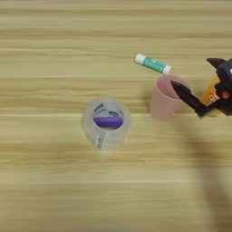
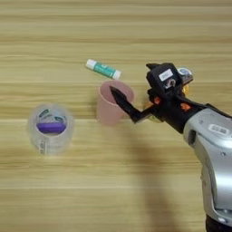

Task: Move the objects on the table

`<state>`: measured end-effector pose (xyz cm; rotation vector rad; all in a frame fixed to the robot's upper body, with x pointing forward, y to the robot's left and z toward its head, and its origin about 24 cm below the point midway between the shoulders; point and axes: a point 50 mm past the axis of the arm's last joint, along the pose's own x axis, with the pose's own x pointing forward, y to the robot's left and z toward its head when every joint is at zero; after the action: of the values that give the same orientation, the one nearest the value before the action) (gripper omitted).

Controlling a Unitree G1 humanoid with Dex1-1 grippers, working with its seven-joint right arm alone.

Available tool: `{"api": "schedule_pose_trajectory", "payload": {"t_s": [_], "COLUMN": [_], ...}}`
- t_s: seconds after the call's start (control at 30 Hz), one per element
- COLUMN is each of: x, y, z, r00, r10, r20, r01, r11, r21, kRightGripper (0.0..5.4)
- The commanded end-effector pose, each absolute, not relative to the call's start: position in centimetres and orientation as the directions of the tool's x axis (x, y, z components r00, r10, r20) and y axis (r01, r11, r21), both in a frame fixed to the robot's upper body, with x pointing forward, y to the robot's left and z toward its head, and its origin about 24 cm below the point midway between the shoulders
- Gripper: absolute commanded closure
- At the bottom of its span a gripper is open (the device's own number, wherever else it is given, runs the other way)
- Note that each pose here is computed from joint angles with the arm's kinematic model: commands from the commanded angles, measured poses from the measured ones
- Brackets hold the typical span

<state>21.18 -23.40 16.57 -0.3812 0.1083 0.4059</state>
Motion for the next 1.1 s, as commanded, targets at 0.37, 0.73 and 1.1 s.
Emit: {"api": "schedule_pose_trajectory", "payload": {"t_s": [0.37,0.73,1.1], "x": [18.9,19.3,19.7], "y": [-23.7,-23.6,-22.7], "z": [13.5,10.2,8.3], "r00": [0.914,0.915,0.905], "r10": [0.338,0.299,0.309], "r20": [-0.226,-0.272,-0.293], "r01": [-0.392,-0.354,-0.36], "r11": [0.879,0.918,0.923], "r21": [-0.271,-0.18,-0.137], "kRightGripper": [0.04,0.04,0.04]}}
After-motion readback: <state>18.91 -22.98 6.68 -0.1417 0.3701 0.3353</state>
